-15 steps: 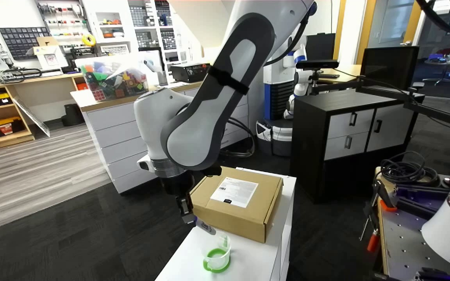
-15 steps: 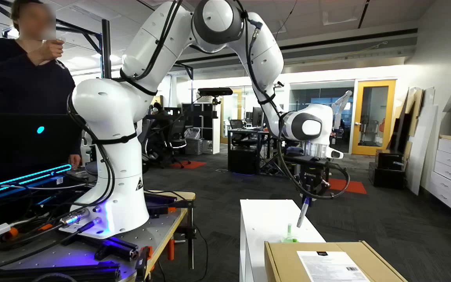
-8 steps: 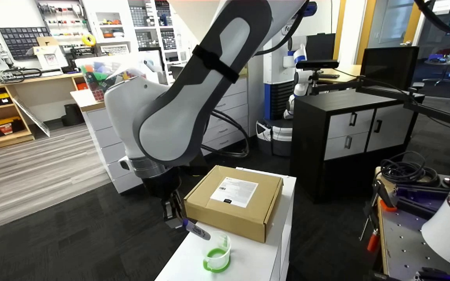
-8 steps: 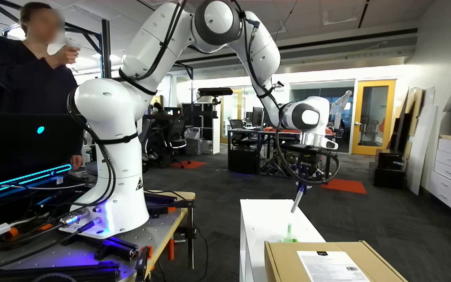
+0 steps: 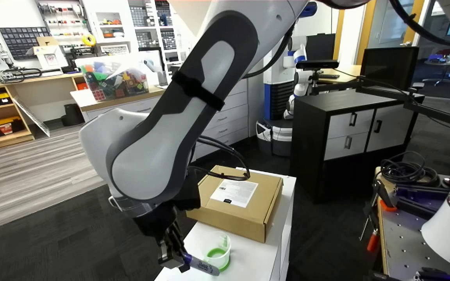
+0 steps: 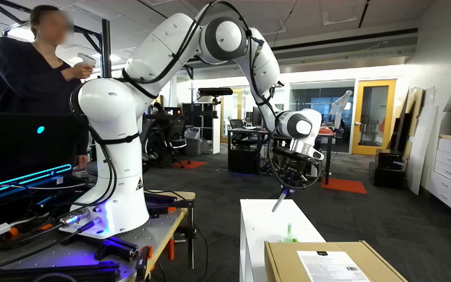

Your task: Pick the marker from the cup and put it on the table

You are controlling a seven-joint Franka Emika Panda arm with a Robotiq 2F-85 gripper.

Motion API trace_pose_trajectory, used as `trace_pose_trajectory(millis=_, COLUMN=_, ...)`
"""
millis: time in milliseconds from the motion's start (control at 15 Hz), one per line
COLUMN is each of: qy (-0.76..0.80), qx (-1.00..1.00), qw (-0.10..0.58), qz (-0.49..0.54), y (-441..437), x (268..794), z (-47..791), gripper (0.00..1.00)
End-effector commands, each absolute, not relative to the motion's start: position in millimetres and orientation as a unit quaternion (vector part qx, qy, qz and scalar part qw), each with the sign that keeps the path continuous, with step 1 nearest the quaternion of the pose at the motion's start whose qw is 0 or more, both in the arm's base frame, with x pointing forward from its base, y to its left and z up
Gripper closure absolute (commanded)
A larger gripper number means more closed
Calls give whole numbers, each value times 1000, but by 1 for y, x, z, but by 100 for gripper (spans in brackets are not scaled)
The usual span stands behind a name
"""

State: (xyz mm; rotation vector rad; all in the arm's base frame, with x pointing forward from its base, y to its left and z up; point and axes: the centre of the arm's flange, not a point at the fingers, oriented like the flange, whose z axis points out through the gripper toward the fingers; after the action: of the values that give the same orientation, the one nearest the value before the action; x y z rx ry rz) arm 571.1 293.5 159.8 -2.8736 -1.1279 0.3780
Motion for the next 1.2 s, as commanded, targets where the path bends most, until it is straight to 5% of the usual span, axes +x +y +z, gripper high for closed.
trace_pose_trajectory(millis=0, qy=-351, qx=-923, qw=27, qz=155, y=320, x=575, z=133, gripper=93)
trace_pose_trajectory(millis=800, qy=-353, qx=-911, qw=41, qz=208, y=333, x=576, z=45, gripper=93)
trace_pose_trajectory(millis=867, qy=-352, qx=-910, qw=40, qz=214, y=333, x=576, z=42, gripper=52)
trace_pose_trajectory(millis=1133, qy=-360, qx=-909, qw=40, qz=206, y=334, x=573, z=40, gripper=34)
